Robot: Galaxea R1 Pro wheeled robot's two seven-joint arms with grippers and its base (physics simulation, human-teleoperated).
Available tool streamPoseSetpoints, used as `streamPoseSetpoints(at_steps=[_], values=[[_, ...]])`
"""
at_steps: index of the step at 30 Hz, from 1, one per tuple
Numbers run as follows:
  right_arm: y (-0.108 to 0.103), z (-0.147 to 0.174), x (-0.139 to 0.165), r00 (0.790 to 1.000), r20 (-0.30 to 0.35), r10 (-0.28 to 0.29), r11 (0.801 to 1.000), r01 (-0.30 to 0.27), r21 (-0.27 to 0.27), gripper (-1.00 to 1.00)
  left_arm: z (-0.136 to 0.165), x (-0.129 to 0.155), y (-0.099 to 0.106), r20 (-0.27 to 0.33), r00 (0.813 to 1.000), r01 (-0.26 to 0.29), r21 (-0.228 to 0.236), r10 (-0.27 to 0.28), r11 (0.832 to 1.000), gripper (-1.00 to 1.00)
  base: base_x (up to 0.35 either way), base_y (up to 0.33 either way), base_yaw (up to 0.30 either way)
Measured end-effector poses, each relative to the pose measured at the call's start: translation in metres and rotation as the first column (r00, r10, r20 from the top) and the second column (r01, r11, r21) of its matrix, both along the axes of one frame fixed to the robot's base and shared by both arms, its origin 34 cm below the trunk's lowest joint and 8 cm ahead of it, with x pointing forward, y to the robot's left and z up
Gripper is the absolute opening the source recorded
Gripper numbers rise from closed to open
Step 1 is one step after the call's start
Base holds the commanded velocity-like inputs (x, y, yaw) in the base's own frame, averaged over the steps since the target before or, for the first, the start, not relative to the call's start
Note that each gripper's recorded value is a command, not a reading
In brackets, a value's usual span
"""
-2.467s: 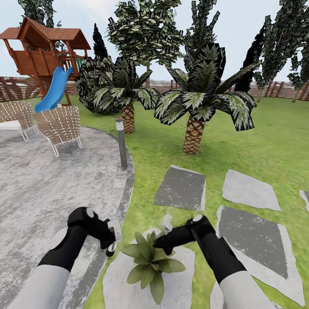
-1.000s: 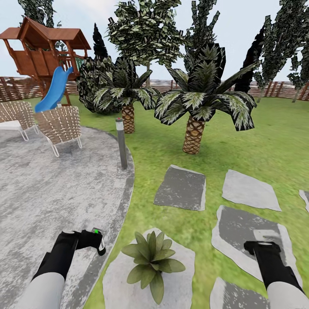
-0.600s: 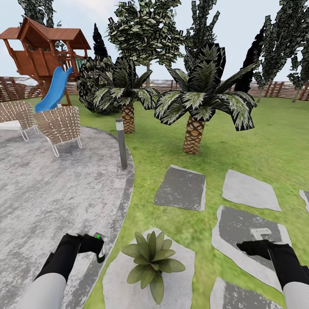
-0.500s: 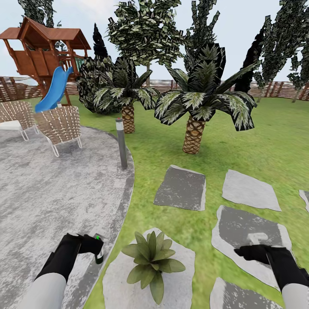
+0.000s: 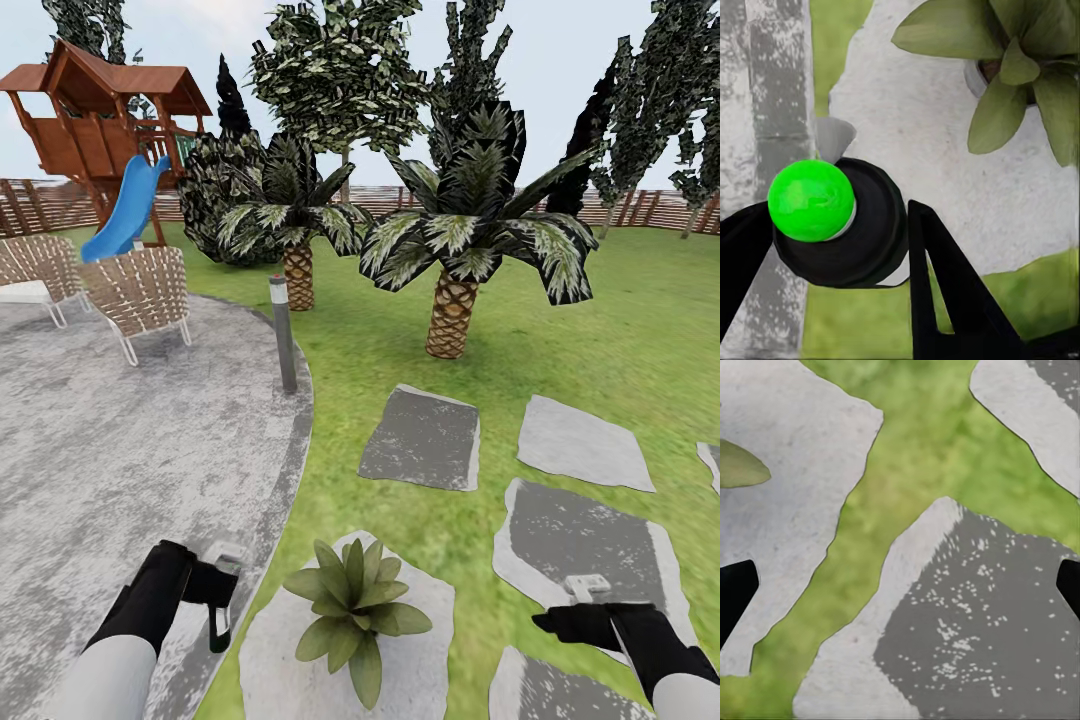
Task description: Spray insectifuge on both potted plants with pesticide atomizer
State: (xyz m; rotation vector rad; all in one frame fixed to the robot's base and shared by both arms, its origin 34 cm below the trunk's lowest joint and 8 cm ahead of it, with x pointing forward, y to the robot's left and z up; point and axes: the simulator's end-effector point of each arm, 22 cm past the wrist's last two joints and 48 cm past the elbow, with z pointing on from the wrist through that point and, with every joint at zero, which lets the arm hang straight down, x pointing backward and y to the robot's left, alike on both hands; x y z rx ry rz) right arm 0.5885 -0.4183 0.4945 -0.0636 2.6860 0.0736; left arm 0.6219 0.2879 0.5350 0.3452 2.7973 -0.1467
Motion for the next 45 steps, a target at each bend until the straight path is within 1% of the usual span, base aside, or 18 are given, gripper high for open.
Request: streamPoseSetpoints(at_steps=[1,3,5,7,8,9,11,12,13,15,22,30,38,45], values=[[0.003,-0.004,-0.004,1.0,-0.011,-0.004,1.0,0.004,0.011,1.0,0.0,-0.002,-0.004,-0.015,1.0,0.007,-0.002,-0.007,1.0,-1.0,0.0,0.0,0.0],[0.011,-0.015,-0.017,0.999,-0.041,-0.019,0.999,0.021,0.044,1.0,0.002,-0.004,-0.019,-0.036,0.998,0.056,-0.018,-0.056,0.998,-1.0,0.0,0.0,0.0],[0.016,-0.024,-0.027,0.996,-0.061,-0.058,0.994,0.063,0.086,1.0,0.006,-0.009,-0.045,-0.061,0.988,0.138,-0.068,-0.142,0.988,-1.0,0.0,0.0,0.0],[0.017,-0.027,-0.032,0.992,-0.066,-0.103,0.987,0.111,0.118,1.0,0.01,-0.018,-0.069,-0.083,0.972,0.208,-0.129,-0.219,0.97,-1.0,0.0,0.0,0.0],[0.017,-0.028,-0.033,0.991,-0.067,-0.113,0.985,0.121,0.124,1.0,0.01,-0.021,-0.074,-0.091,0.967,0.223,-0.143,-0.237,0.964,-1.0,0.0,0.0,0.0],[0.016,-0.028,-0.033,0.991,-0.067,-0.12,0.984,0.127,0.128,1.0,0.011,-0.023,-0.077,-0.102,0.965,0.225,-0.153,-0.242,0.962,-1.0,0.0,0.0,0.0],[0.017,-0.028,-0.034,0.99,-0.068,-0.126,0.982,0.134,0.133,1.0,0.01,-0.029,-0.078,-0.134,0.964,0.207,-0.161,-0.229,0.965,-1.0,0.0,0.0,0.0],[0.017,-0.029,-0.034,0.99,-0.068,-0.127,0.981,0.136,0.135,1.0,0.01,-0.033,-0.076,-0.158,0.964,0.189,-0.16,-0.215,0.969,-1.0,0.0,0.0,0.0],[0.017,-0.029,-0.034,0.989,-0.068,-0.128,0.981,0.137,0.136,1.0,0.009,-0.034,-0.074,-0.169,0.963,0.181,-0.157,-0.207,0.971,-1.0,0.0,0.0,0.0],[0.017,-0.029,-0.034,0.989,-0.068,-0.131,0.981,0.139,0.137,1.0,0.009,-0.036,-0.071,-0.184,0.961,0.181,-0.147,-0.207,0.972,-1.0,0.0,0.0,0.0],[0.016,-0.032,-0.037,0.988,-0.076,-0.134,0.98,0.144,0.135,1.0,0.004,-0.041,-0.079,-0.203,0.946,0.231,-0.127,-0.253,0.965,-1.0,0.0,0.0,0.0],[0.016,-0.038,-0.04,0.987,-0.089,-0.135,0.98,0.146,0.133,1.0,-0.003,-0.045,-0.084,-0.222,0.931,0.271,-0.11,-0.29,0.956,-1.0,0.0,0.0,0.0],[0.015,-0.043,-0.044,0.986,-0.102,-0.135,0.98,0.148,0.13,1.0,-0.008,-0.048,-0.086,-0.234,0.924,0.284,-0.108,-0.302,0.953,-1.0,0.028,0.0,0.0],[0.015,-0.048,-0.047,0.984,-0.114,-0.138,0.98,0.153,0.131,1.0,-0.013,-0.051,-0.088,-0.245,0.921,0.284,-0.111,-0.303,0.952,-1.0,0.287,0.0,0.0]])
